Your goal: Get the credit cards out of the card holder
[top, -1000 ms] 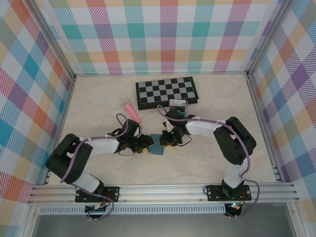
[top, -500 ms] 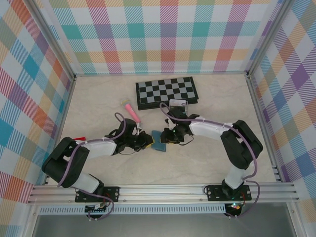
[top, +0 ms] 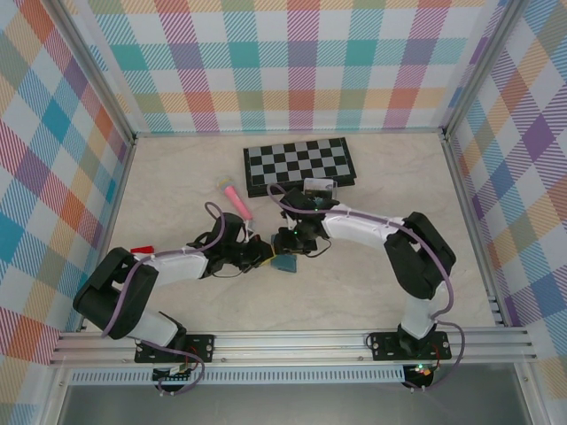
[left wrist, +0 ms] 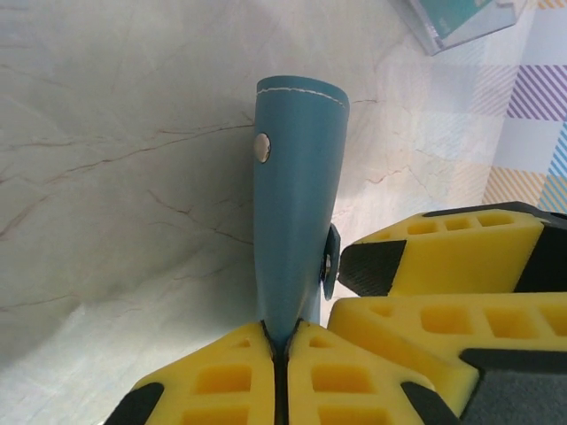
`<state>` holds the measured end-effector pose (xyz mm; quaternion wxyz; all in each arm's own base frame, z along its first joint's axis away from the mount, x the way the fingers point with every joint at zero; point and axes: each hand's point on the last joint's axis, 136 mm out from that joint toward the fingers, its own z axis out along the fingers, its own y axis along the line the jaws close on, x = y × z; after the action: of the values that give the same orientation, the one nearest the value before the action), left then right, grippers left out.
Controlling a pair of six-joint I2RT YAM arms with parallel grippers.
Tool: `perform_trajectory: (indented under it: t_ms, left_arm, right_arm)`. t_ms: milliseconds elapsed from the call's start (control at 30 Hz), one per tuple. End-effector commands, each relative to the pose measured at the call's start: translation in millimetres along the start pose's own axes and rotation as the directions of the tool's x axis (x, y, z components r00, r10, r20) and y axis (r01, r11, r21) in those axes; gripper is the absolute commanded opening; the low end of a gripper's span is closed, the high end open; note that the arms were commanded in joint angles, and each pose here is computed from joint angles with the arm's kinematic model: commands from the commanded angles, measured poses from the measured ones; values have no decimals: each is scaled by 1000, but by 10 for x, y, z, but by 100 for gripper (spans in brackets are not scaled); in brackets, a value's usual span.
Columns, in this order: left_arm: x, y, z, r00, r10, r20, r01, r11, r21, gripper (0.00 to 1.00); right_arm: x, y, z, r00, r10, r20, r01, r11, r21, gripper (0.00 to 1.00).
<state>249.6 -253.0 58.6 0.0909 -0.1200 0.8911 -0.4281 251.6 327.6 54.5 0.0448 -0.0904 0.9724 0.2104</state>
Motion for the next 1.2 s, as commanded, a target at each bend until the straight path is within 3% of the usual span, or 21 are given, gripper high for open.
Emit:
perform_trajectory:
  t_ms: [0, 333, 733, 1167]
  left_arm:
    - [-28, -169, -43, 999, 42, 9, -42, 998, 45, 0]
    - [-52, -132, -87, 999, 40, 36, -41, 999, 18, 0]
    - [-37, 27, -157, 998, 32, 56, -29, 998, -63, 0]
    - [-46, 123, -159, 997, 11, 71, -4, 995, -96, 0]
  right_arm:
    - [48, -103, 80, 999, 27, -33, -24, 997, 72, 37]
    - [60, -283, 151, 998, 36, -43, -28, 985, 170, 28]
    - [51, -587, 77, 995, 95, 33, -100, 948, 302, 11]
    - [66, -888, -46, 987, 137, 89, -162, 894, 418, 4]
